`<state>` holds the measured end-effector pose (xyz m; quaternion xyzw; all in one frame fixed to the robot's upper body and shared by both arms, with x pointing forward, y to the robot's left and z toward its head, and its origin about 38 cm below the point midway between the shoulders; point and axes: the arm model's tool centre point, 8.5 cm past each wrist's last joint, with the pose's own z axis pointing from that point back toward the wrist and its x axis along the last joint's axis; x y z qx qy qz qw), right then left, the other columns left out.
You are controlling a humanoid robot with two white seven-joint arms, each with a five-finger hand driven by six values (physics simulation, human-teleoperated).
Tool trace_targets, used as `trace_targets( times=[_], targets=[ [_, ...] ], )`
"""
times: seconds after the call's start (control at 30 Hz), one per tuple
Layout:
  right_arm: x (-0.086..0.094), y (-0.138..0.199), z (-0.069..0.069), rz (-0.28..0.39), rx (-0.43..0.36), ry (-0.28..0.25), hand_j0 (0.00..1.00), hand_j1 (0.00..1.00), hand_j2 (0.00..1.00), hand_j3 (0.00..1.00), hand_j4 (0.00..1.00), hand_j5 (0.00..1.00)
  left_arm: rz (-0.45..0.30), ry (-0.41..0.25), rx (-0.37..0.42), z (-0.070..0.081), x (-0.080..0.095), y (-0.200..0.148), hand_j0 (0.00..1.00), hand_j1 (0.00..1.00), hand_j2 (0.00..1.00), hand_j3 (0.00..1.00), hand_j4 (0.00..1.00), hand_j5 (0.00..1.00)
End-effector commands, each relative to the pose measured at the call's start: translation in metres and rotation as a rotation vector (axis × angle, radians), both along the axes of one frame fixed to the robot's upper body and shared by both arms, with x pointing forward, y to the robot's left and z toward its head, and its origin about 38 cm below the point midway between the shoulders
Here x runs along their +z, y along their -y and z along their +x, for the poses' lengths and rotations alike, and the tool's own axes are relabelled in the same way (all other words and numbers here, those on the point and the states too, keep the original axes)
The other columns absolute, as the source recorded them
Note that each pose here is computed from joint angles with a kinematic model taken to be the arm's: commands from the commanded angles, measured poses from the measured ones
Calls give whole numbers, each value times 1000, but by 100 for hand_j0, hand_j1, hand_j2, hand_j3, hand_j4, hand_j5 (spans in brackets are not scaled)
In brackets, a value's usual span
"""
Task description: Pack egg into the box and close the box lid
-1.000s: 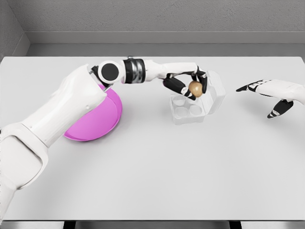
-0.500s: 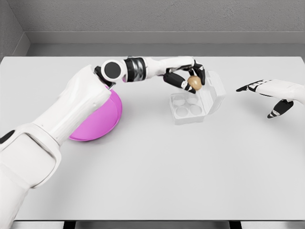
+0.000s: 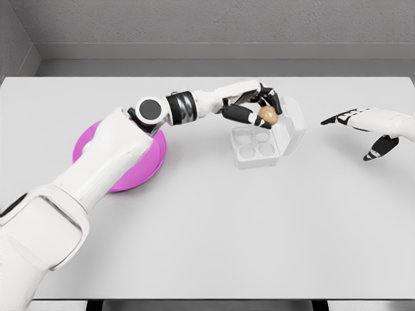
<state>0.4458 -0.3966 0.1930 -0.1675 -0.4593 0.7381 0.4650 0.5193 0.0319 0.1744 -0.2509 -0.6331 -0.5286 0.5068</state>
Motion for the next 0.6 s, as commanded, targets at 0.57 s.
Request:
trace_targets(
  times=[0.57],
  targets=[
    [0,-1,0,3,1,-1,100,100,100,100,100,100,-70,-115,86,4,-25,-11,39,39,39,39,39,39]
  ],
)
